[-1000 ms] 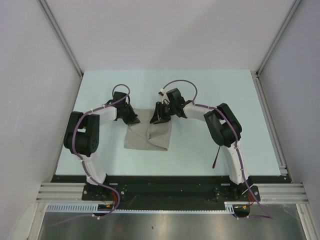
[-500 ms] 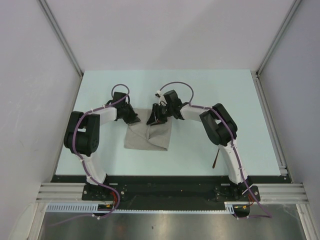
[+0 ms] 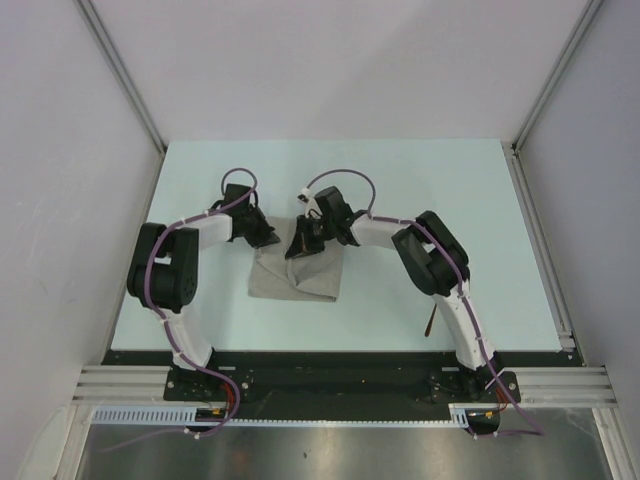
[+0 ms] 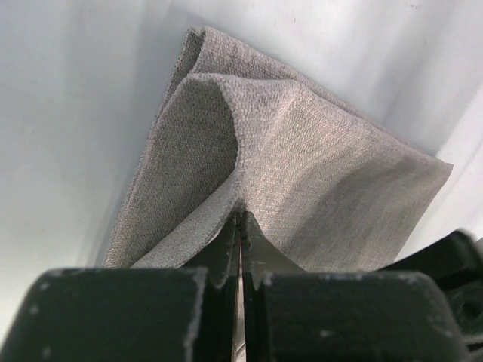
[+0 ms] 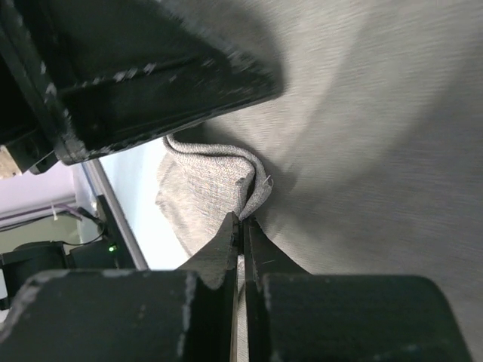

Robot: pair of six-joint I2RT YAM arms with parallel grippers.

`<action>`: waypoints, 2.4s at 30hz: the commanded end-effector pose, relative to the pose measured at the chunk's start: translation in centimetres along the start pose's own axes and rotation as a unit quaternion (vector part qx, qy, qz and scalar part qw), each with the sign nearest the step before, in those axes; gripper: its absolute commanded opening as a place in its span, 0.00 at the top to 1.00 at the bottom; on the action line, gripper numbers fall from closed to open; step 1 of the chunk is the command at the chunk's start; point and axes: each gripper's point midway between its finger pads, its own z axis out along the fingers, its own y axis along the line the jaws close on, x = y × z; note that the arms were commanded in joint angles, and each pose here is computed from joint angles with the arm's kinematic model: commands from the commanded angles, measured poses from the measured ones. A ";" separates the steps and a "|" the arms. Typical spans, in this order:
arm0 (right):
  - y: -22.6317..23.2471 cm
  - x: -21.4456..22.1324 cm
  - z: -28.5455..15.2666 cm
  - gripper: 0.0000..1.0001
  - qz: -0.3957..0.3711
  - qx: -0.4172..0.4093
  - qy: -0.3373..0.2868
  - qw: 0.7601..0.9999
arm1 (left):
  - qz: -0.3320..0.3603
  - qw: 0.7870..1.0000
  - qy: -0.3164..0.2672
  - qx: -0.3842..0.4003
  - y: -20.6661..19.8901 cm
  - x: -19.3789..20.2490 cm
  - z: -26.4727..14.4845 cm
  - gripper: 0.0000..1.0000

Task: Fold the napkin into a case and place the utensils inside
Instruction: Fold the rectangle-folded napkin at the center of the board.

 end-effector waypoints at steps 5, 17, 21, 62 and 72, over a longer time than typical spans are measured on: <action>7.2 1.5 1.4 1.00 -0.031 -0.053 -0.002 0.998 | -0.009 0.999 -0.025 0.040 -2.4 -2.3 -3.8 0.82; 8.6 2.7 3.1 1.00 -0.002 -0.081 -0.003 0.997 | 0.013 0.997 -0.080 0.016 -1.6 -5.6 -8.3 0.80; 8.6 3.5 3.7 0.96 0.006 -0.086 0.006 0.996 | 0.019 0.994 -0.099 0.030 -1.9 -6.2 -10.1 0.79; -1.8 11.5 -10.0 0.89 0.056 -0.032 0.009 0.998 | 0.032 0.999 -0.011 -0.028 0.4 -4.9 1.7 0.85; 1.0 8.4 -12.7 0.89 0.021 -0.045 -0.027 0.998 | 0.053 0.997 -0.045 -0.011 -1.9 -6.7 -1.6 0.83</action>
